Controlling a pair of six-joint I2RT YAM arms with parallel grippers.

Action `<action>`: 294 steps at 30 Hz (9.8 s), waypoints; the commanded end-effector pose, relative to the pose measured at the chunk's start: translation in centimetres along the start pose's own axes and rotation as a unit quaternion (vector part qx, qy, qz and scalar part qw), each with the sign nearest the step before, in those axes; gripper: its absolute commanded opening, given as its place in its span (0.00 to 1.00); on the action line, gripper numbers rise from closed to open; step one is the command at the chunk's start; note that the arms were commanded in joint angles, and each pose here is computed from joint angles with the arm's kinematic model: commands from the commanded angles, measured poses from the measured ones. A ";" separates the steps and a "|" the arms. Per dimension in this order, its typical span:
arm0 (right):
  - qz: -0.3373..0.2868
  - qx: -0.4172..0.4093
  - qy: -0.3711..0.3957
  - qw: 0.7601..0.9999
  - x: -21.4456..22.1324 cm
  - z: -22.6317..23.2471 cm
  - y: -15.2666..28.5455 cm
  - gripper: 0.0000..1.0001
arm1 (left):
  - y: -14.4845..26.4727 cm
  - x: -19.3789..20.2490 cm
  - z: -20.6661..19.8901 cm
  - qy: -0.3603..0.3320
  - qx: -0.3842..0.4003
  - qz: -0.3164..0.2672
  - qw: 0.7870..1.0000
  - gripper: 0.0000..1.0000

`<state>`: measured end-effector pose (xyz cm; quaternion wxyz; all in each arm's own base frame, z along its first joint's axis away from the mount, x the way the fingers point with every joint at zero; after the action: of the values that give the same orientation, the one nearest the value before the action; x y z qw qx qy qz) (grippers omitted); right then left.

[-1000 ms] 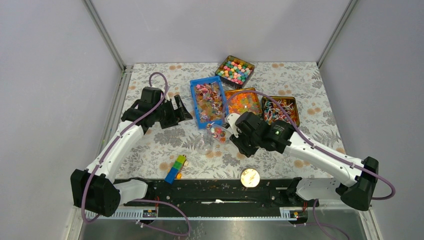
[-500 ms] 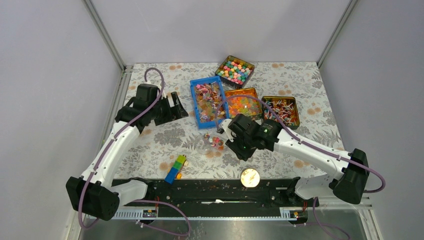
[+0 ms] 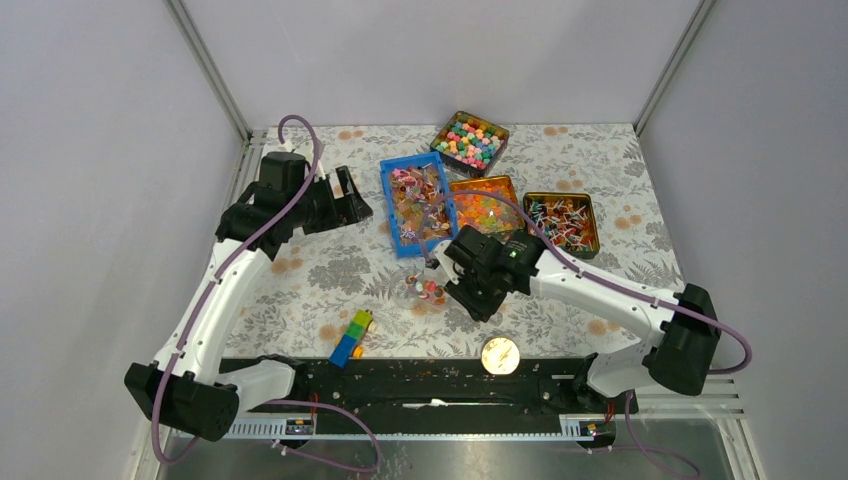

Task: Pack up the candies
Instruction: Place the fake candies in the packing bottle, then move the storage box to the center of the board, then scoop the fake candies from the storage box.

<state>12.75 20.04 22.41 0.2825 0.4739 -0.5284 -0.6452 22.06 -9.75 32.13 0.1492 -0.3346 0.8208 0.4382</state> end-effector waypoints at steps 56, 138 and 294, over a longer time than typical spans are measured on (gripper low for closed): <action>0.132 -0.048 -0.013 0.990 -5.1 0.1 3.1 0.00 | -1.1 1.1 0.9 -0.003 0.001 0.031 1.000 0.86; 0.000 0.033 -0.184 0.982 -7.9 -9.8 7.4 0.00 | -11.4 -1.0 -0.2 0.088 0.038 0.104 0.990 0.86; 0.163 -0.011 -0.305 0.938 -11.0 -14.5 -2.9 0.00 | -15.2 2.5 -3.5 0.009 -0.066 0.212 0.975 0.00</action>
<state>31.19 27.54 20.58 0.2276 0.1836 -0.6074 -0.7386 30.70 -18.72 20.55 -0.0162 -0.1780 0.8171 0.5481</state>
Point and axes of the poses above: each gripper's point midway between its finger pads, its own y axis back along the fingers, its own z axis along the line the jaws close on, x = y × z, the point moved 10 cm from there along y, back along the fingers, and after that the axes turned 10 degrees about y, right-handed, at the moved point
